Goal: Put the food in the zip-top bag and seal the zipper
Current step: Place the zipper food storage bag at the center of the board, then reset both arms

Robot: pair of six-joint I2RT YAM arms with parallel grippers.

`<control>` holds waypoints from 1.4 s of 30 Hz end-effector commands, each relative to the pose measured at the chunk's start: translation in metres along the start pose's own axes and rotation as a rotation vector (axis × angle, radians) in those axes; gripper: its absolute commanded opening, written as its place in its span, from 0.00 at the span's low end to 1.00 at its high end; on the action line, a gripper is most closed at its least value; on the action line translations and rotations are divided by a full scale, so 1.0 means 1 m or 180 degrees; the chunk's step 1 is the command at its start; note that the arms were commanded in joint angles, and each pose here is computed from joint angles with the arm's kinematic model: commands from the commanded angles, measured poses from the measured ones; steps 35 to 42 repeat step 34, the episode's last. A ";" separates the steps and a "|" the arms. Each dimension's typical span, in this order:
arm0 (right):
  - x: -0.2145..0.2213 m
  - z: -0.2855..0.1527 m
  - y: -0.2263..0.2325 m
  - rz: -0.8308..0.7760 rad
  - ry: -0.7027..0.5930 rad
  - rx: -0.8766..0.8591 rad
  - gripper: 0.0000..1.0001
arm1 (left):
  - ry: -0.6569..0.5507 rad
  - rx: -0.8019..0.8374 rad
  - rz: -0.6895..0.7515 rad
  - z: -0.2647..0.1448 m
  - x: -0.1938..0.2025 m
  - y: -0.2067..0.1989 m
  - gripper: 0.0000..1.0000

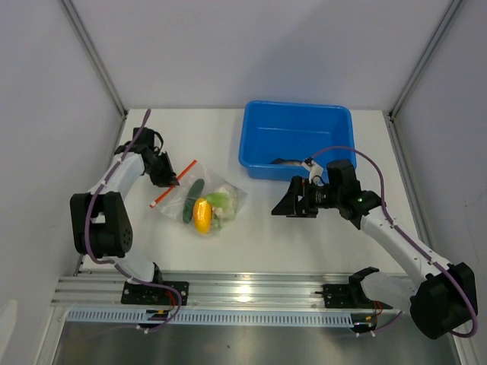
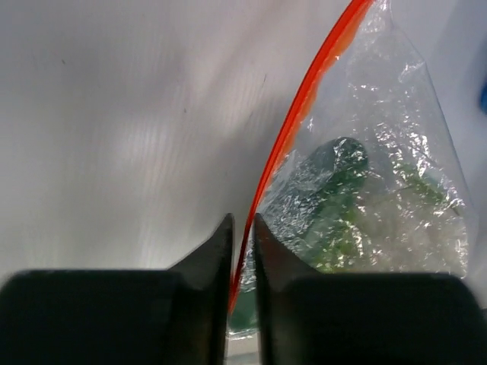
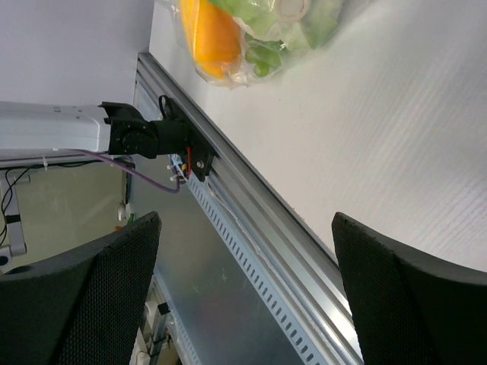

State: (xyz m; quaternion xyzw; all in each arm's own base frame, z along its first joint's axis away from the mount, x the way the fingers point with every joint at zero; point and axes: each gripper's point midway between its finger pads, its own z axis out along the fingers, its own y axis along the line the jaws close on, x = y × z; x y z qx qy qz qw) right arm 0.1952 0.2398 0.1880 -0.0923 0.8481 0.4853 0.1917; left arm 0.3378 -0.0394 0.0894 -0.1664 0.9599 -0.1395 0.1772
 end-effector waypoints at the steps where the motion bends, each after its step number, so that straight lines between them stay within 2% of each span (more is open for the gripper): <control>1: -0.006 -0.010 0.006 -0.0102 -0.0093 0.0040 0.95 | -0.0442 0.0039 0.0126 -0.020 -0.048 -0.004 0.34; 2: -0.007 -0.010 0.006 -0.0106 -0.0105 0.0042 0.95 | -0.0430 0.0007 0.0129 -0.020 -0.049 -0.003 0.44; 4: -0.007 -0.009 0.005 -0.0090 -0.0102 0.0050 0.95 | -0.0475 0.0022 0.0190 -0.025 -0.060 -0.006 0.54; 8: -0.011 -0.008 0.004 -0.0061 -0.0113 0.0076 0.95 | -0.0581 -0.0105 0.0191 -0.037 -0.069 -0.004 0.79; 11: -0.012 -0.007 -0.001 -0.0019 -0.0121 0.0171 0.96 | -0.0907 -0.0146 0.0122 -0.061 -0.073 -0.004 0.87; 12: -0.011 -0.007 -0.004 0.0001 -0.0121 0.0211 0.96 | -0.1100 -0.0087 0.0131 -0.078 -0.078 -0.009 0.91; 15: -0.009 -0.009 -0.018 0.0090 -0.0139 0.0461 0.99 | -0.1340 0.0078 0.0072 -0.108 -0.073 -0.020 1.00; 21: -0.004 -0.025 -0.041 0.0143 -0.0309 0.1038 0.99 | -0.1453 0.0522 0.0099 -0.139 -0.032 -0.051 0.99; 23: -0.003 -0.037 -0.049 0.0138 -0.0481 0.1263 0.99 | -0.1563 0.0862 0.0272 -0.161 -0.012 -0.078 1.00; 25: 0.002 -0.047 -0.058 0.0186 -0.0564 0.1510 0.99 | -0.1499 0.1079 0.0396 -0.162 0.013 -0.094 1.00; 26: 0.005 -0.052 -0.064 0.0206 -0.0607 0.1617 0.99 | -0.1591 0.1276 0.0415 -0.178 0.023 -0.104 0.99; 28: 0.006 -0.064 -0.067 0.0176 -0.0795 0.1768 0.99 | -0.1452 0.1432 0.0464 -0.175 0.050 -0.112 0.99; 31: 0.011 -0.073 -0.061 0.0128 -0.0990 0.1751 0.99 | -0.1336 0.1748 0.0423 -0.179 0.083 -0.115 0.99; 33: 0.017 -0.076 -0.050 0.0077 -0.1177 0.1527 0.99 | -0.1362 0.2073 0.0489 -0.190 0.104 -0.118 1.00; 34: 0.015 -0.076 -0.042 0.0032 -0.1290 0.1389 1.00 | -0.1282 0.2127 0.0498 -0.180 0.116 -0.113 0.99; 42: 0.015 -0.076 -0.042 0.0032 -0.1290 0.1389 1.00 | -0.1282 0.2127 0.0498 -0.180 0.116 -0.113 0.99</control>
